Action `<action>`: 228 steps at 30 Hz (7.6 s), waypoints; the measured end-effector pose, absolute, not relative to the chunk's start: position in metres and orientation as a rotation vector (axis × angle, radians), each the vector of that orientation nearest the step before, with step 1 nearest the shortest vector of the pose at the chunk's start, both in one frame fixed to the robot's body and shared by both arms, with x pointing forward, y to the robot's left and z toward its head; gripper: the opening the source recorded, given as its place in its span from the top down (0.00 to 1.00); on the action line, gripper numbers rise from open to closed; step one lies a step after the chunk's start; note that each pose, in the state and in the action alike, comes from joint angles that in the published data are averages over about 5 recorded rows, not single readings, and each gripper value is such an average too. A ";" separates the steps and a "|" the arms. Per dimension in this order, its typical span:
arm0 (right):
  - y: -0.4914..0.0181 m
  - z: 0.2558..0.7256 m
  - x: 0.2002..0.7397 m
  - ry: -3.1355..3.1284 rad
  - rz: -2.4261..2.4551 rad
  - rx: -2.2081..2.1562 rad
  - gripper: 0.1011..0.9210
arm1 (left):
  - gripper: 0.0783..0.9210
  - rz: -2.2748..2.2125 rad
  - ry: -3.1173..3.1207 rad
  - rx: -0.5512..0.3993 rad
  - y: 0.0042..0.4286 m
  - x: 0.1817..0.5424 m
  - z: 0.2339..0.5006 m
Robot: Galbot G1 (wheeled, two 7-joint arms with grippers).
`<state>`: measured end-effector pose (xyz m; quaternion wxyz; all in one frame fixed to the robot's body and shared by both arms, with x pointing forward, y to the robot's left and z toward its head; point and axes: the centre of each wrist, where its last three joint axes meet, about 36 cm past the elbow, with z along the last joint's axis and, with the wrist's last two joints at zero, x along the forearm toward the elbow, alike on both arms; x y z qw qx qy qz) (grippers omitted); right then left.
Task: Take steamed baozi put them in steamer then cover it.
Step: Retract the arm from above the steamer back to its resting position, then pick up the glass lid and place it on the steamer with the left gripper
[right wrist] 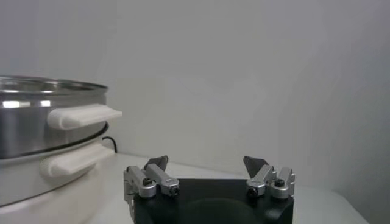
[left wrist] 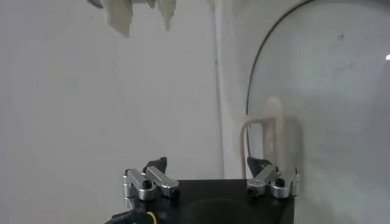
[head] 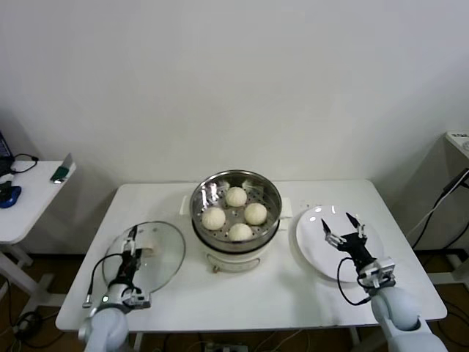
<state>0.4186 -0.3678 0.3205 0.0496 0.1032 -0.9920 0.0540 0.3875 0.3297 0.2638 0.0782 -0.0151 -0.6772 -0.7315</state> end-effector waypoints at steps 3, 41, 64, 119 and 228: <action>-0.367 0.317 0.417 -3.015 0.175 0.316 0.12 | 0.13 -2.185 -2.034 -0.044 0.330 0.394 0.262; -0.371 0.302 0.425 -2.987 0.264 0.310 0.12 | 0.91 -2.182 -2.118 0.006 0.351 0.374 0.311; -0.366 0.302 0.454 -2.968 0.336 0.345 0.12 | 0.91 -2.286 -2.220 0.160 0.320 0.348 0.443; -0.376 0.295 0.457 -2.966 0.381 0.266 0.12 | 0.91 -2.150 -2.250 -0.062 0.015 0.457 0.448; -0.403 0.322 0.458 -2.958 0.403 0.135 0.12 | 0.12 -2.094 -2.350 -0.073 0.093 0.393 0.466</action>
